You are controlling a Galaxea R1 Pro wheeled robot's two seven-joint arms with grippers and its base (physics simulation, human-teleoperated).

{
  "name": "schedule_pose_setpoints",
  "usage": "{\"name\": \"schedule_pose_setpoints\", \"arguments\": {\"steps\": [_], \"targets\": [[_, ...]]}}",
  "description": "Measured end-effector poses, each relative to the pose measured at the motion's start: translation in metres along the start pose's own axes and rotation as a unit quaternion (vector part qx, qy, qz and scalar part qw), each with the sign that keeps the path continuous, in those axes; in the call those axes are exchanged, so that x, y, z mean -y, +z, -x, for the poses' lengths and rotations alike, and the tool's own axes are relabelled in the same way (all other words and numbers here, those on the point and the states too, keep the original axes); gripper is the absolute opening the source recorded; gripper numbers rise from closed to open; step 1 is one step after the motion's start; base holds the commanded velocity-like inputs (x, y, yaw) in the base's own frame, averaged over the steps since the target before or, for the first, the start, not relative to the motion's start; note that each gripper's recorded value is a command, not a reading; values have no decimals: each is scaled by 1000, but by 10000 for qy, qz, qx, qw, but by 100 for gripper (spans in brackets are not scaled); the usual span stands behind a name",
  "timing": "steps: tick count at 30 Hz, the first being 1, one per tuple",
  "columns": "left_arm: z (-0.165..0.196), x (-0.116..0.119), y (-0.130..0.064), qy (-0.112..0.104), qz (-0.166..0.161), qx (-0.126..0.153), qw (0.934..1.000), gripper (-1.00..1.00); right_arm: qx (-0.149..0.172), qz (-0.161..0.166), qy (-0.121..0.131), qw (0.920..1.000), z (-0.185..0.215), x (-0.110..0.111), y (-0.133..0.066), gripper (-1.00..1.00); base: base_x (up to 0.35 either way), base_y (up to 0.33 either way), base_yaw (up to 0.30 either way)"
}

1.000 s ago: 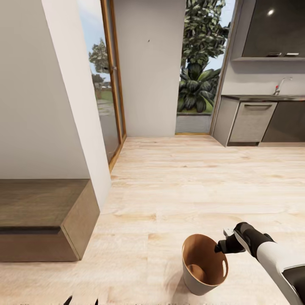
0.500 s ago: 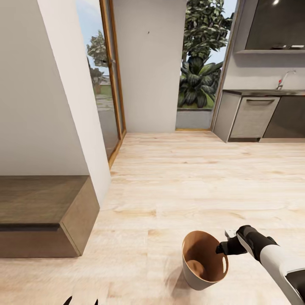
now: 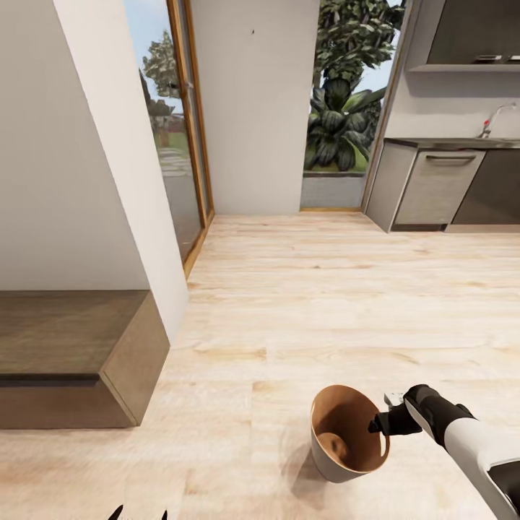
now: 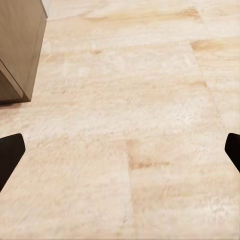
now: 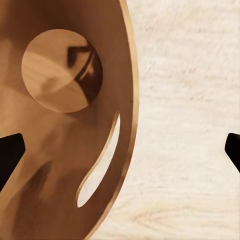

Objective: Put the three can of soda from the living room inside the tash can in the kitchen.

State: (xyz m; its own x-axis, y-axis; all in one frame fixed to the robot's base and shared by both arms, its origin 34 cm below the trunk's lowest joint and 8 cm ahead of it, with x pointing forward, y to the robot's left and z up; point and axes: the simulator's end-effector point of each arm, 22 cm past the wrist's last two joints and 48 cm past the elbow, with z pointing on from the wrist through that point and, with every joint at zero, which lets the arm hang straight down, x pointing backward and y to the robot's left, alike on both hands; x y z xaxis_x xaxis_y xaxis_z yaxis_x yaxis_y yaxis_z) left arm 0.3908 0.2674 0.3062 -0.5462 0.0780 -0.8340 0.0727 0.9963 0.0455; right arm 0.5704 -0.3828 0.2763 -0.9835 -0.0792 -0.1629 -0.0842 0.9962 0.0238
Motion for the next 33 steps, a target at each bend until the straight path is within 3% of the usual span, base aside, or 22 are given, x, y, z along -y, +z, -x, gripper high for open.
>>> {"name": "schedule_pose_setpoints", "arguments": {"steps": [14, 24, 33], "targets": [[0, -1, 0, -7, 10, 6, 10000, 100, -1, -3, 0, 10000, 0, 0, 0, 100, 0, 0, 0], [-16, 1, 0, -4, -9, -201, 9998, 100, -203, 12, 10, 9998, -13, 0, 19, 100, 0, 0, 0], [-16, 0, 0, -18, 1, -198, 9998, 100, -229, 17, 6, 9997, -17, 0, 20, 100, 1, 0, 0]]}}
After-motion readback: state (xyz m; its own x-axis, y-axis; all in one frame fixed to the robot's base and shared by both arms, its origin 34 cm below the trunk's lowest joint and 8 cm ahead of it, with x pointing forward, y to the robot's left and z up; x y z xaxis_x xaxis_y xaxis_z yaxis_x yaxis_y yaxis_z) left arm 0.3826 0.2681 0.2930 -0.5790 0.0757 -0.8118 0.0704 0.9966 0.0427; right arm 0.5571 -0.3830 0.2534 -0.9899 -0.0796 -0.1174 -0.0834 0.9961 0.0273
